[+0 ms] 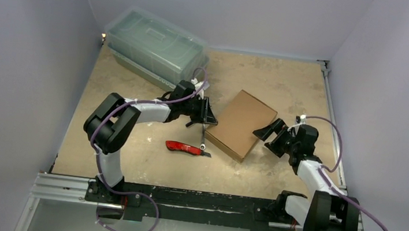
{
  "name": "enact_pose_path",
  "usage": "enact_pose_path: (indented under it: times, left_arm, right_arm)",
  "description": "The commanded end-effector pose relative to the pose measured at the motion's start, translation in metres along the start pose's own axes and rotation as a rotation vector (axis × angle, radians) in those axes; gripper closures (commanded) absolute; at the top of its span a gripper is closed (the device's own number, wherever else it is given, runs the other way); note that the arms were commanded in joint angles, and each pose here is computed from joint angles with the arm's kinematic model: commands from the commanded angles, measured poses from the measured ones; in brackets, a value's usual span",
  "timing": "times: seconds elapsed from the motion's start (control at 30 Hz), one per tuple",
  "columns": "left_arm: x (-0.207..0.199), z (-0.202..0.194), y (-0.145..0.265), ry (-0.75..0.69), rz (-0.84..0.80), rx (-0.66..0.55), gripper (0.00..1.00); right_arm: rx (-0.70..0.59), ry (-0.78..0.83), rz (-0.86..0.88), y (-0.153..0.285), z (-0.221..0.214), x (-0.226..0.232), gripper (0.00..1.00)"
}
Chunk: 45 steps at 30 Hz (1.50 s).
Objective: Unpack the express box
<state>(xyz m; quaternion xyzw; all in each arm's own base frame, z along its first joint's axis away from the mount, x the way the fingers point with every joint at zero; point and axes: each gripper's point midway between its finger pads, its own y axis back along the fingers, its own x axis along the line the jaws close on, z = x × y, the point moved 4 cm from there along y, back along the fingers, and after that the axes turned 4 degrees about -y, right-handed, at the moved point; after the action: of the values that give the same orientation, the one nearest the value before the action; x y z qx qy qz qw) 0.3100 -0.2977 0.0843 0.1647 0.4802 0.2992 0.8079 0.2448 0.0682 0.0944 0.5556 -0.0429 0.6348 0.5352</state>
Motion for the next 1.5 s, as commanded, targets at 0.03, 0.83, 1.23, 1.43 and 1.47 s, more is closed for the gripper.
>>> enact_pose_path:
  times: [0.03,0.83,1.23,1.43,1.47]
  left_arm:
    - [0.079,-0.049,0.003,0.098,0.287,0.104,0.81]
    - [0.08,-0.055,0.0,0.109,0.248,0.118,0.84]
    - [0.067,-0.056,-0.008,0.091,0.186,0.138,0.85]
    - [0.017,-0.062,-0.039,0.023,0.099,0.17,0.85]
    - [0.007,-0.064,-0.044,0.015,0.079,0.175,0.85]
  right_arm:
    - [0.005,-0.043,0.105,-0.008,0.007,0.004,0.01]
    - [0.074,-0.117,0.126,-0.054,0.027,-0.01,0.01]
    - [0.121,-0.078,0.349,-0.041,0.023,0.023,0.06]
    - [0.081,0.006,0.376,-0.013,0.031,0.06,0.06]
    - [0.063,0.021,0.362,-0.008,0.035,0.064,0.06]
